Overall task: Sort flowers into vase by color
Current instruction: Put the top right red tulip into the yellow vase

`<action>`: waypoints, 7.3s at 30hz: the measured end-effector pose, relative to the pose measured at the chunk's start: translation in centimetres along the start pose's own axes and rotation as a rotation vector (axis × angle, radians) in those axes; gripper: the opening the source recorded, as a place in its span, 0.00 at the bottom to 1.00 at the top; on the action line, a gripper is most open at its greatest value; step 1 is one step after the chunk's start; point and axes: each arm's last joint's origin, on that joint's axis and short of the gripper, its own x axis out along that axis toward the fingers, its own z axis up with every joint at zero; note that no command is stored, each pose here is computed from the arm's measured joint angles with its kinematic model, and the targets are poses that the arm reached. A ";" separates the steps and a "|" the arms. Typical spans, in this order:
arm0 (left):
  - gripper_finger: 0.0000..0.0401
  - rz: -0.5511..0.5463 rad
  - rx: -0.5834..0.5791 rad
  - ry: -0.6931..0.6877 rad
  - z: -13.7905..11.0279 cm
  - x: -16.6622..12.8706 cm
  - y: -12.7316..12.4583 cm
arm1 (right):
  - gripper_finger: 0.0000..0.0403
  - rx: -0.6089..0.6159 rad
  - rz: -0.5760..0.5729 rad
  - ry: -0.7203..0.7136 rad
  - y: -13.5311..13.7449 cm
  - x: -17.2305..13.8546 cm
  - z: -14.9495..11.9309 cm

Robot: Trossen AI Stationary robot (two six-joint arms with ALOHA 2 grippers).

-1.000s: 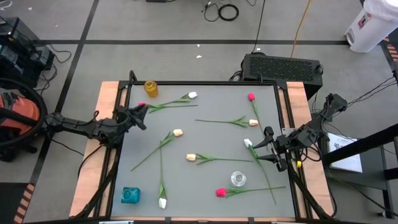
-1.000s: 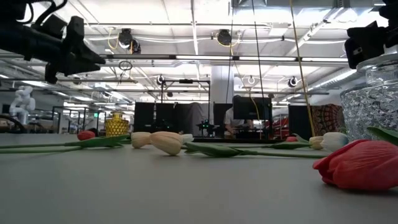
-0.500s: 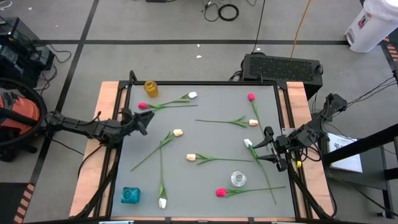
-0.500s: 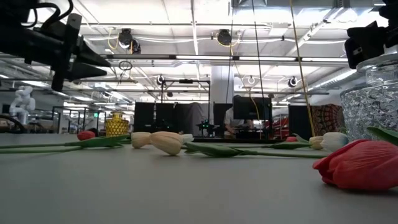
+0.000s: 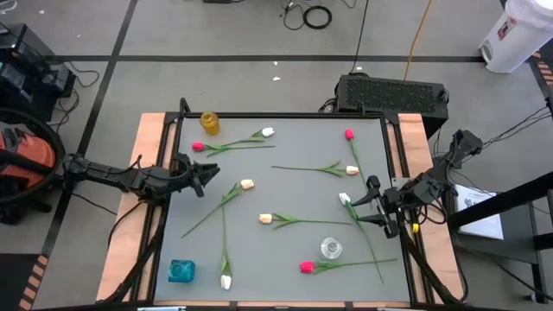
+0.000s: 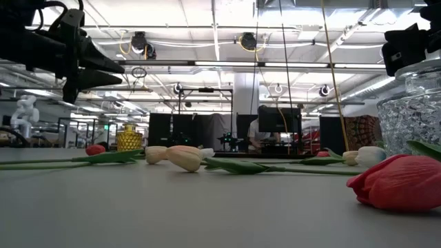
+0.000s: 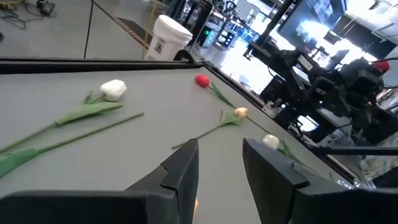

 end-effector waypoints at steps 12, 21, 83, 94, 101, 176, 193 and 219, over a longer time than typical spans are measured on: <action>0.33 -0.008 -0.005 -0.001 0.0 0.0 0.0 | 0.51 0.000 0.000 0.000 0.0 0.0 0.0; 0.33 0.005 0.002 -0.015 0.1 0.0 0.0 | 0.51 -0.031 -0.005 -0.002 0.0 0.0 0.0; 0.33 0.100 0.228 -0.178 1.3 -0.1 -0.3 | 0.51 0.309 -0.627 -0.337 -1.0 -1.4 7.7; 0.33 0.111 0.243 -0.159 1.1 -0.1 -0.2 | 0.51 -0.039 -1.025 -0.174 0.3 0.0 14.4; 0.33 0.111 0.243 -0.159 1.1 -0.1 -0.2 | 0.51 -0.153 -1.162 -0.116 -0.5 0.2 17.2; 0.33 0.046 0.219 -0.052 0.3 0.1 -0.1 | 0.38 -0.620 -1.932 0.716 -13.6 8.9 17.0; 0.33 0.048 0.219 -0.053 0.3 0.1 -0.1 | 0.38 -0.514 -2.195 1.004 -20.1 3.0 17.8; 0.33 0.053 0.222 -0.050 0.2 0.1 0.0 | 0.38 -0.136 -1.676 0.101 -21.0 3.9 17.8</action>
